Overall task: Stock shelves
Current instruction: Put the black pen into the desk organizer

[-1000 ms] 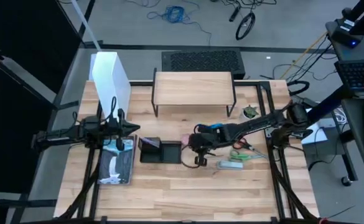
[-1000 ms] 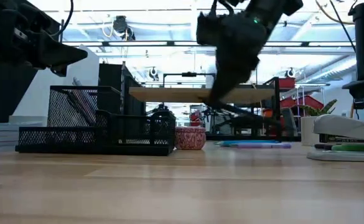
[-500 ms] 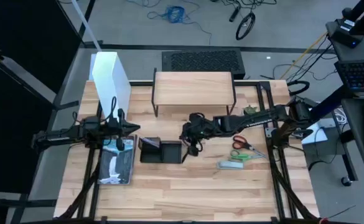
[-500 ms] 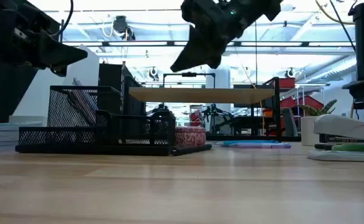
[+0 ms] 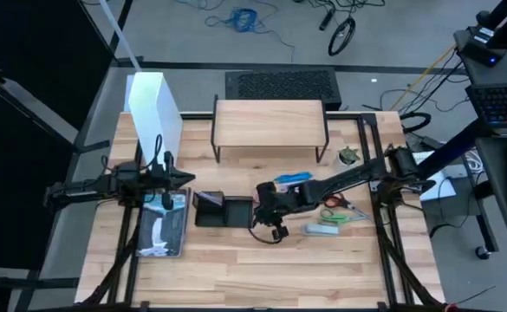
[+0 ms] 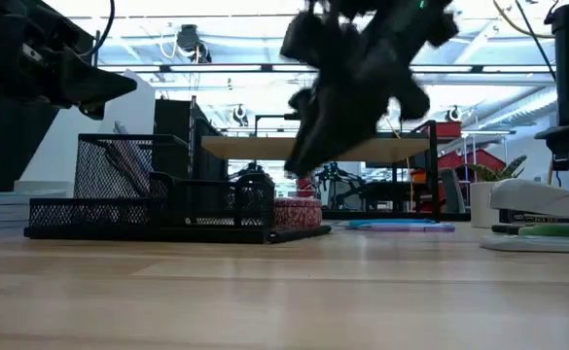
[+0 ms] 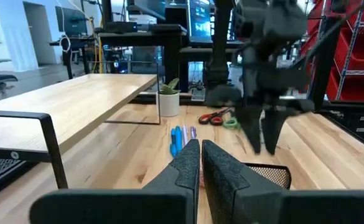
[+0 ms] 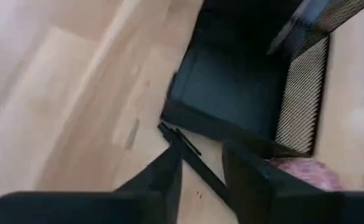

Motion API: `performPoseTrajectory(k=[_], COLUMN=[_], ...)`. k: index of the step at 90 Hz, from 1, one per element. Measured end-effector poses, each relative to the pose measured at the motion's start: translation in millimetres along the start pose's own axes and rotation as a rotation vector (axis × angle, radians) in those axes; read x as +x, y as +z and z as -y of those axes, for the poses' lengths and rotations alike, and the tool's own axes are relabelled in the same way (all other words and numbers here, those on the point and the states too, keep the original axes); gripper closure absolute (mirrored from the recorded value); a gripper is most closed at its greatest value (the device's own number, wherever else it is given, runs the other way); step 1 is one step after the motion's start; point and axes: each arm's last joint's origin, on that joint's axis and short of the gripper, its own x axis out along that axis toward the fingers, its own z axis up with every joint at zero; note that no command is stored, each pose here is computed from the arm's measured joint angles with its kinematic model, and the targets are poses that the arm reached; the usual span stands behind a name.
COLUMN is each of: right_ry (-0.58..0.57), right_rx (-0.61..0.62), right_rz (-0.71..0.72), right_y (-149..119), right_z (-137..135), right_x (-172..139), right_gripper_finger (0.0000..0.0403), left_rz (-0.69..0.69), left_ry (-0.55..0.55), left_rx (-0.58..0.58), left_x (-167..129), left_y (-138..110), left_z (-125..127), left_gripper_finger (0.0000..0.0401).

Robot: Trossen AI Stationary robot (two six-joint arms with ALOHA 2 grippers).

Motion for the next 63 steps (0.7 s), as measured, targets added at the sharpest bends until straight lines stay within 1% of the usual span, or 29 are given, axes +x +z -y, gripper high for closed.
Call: performPoseTrajectory(k=[9,19,28,40,55,63], right_ry=[0.003,0.001,-0.001,0.011,0.031,0.040], right_rx=[0.006,0.007,0.008,0.014,0.028,0.068], right_rz=[-0.018,0.002,0.024,-0.010,-0.030,-0.050], right_y=[-4,-4,-5,-13,-16,-19], right_z=[1,0,0,-3,-4,-1], right_x=[9,19,29,45,51,51], right_gripper_finger=[0.0261,0.0253,0.0254,0.0258,0.0261,0.0279], left_rz=[0.000,0.000,0.000,0.000,0.000,0.000], left_ry=[0.000,0.000,0.000,0.000,0.000,0.000], left_rx=[0.000,0.000,0.000,0.000,0.000,0.000], left_x=[0,0,0,0,0,0], left_y=[0,0,0,0,0,0], left_z=[0,0,0,0,0,0], left_gripper_finger=[0.0397,0.0397,0.0397,0.0397,0.0397,0.0397])
